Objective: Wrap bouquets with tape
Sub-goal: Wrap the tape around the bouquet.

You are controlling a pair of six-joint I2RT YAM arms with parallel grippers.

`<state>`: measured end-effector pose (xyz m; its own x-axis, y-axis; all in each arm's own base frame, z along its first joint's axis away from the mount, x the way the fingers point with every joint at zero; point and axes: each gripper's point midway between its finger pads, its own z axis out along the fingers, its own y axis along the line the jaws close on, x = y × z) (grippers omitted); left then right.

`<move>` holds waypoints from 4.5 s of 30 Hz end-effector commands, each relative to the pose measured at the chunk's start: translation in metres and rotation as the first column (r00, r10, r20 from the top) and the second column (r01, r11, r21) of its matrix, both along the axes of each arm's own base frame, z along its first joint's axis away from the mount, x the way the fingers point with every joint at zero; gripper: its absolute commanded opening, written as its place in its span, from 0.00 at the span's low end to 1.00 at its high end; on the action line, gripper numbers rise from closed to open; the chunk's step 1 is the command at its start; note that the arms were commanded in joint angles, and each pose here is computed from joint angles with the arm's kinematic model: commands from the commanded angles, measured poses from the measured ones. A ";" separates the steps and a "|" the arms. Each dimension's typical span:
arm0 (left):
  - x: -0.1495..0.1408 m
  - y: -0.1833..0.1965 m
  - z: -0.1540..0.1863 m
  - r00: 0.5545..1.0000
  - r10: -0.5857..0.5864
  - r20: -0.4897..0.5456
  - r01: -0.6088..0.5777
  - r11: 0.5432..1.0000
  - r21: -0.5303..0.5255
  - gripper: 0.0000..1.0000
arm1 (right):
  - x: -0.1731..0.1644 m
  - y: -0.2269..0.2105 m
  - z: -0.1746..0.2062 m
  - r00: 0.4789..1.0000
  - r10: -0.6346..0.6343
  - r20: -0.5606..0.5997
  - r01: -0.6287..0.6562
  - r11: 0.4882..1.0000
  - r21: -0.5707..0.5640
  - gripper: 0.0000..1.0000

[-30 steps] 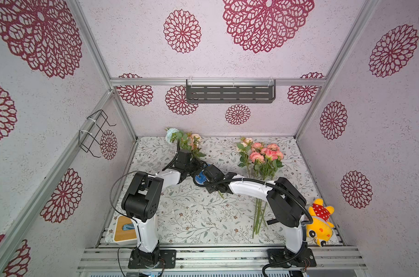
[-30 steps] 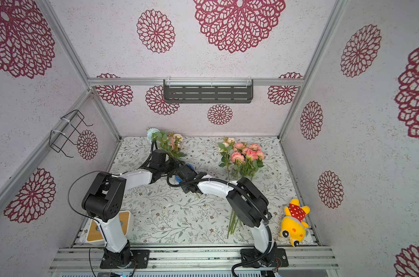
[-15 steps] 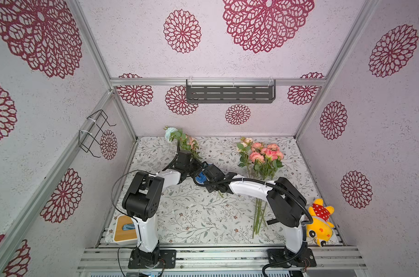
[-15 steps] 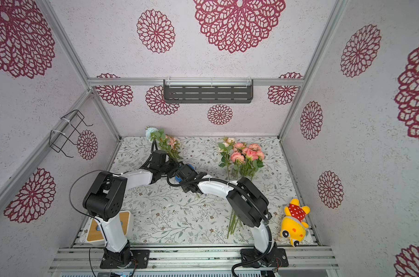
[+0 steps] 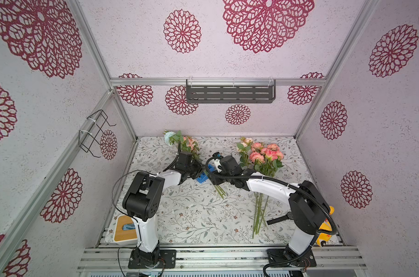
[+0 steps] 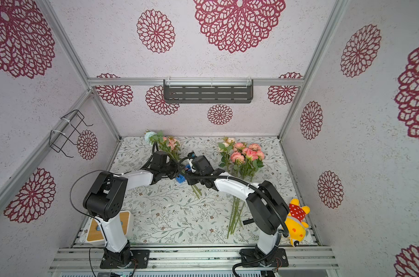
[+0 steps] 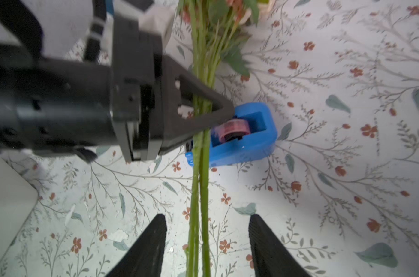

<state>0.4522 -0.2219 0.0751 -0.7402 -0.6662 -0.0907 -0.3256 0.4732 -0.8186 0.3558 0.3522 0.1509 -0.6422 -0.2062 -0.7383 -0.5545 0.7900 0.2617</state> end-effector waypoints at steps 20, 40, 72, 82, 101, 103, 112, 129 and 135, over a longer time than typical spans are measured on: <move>-0.008 0.012 0.016 0.999 -0.037 0.029 0.035 0.996 0.081 0.00 | 0.101 -0.006 -0.059 0.977 -0.164 -0.132 0.144 0.978 -0.151 0.43; -0.044 0.035 0.005 0.981 -0.175 -0.086 0.194 0.932 0.308 0.00 | 0.096 -0.017 -0.114 0.942 -0.221 -0.253 0.157 0.955 -0.251 0.27; -0.045 0.050 -0.008 0.982 -0.173 -0.073 0.187 0.875 0.445 0.00 | 0.091 -0.011 -0.121 0.943 -0.183 -0.280 0.126 0.970 -0.208 0.27; -0.044 0.054 0.011 0.984 -0.174 -0.033 0.168 0.853 0.494 0.00 | 0.088 -0.018 -0.129 0.935 -0.205 -0.290 0.139 0.962 -0.233 0.24; -0.048 0.063 -0.015 0.977 -0.185 -0.108 0.214 0.800 0.561 0.00 | 0.085 -0.023 -0.135 0.930 -0.215 -0.298 0.144 0.959 -0.243 0.22; -0.047 0.063 -0.018 0.976 -0.188 -0.111 0.217 0.796 0.565 0.00 | 0.084 -0.023 -0.135 0.930 -0.213 -0.299 0.142 0.960 -0.241 0.22; -0.041 0.069 -0.017 0.978 -0.187 -0.089 0.200 0.738 0.644 0.00 | 0.083 -0.021 -0.134 0.932 -0.202 -0.302 0.135 0.965 -0.227 0.21; -0.036 0.068 -0.040 0.964 -0.222 -0.144 0.257 0.658 0.708 0.00 | 0.081 -0.020 -0.130 0.935 -0.193 -0.298 0.133 0.968 -0.211 0.19; -0.049 0.071 -0.057 0.941 -0.254 -0.223 0.332 0.574 0.748 0.00 | 0.081 -0.020 -0.130 0.936 -0.193 -0.294 0.134 0.969 -0.207 0.19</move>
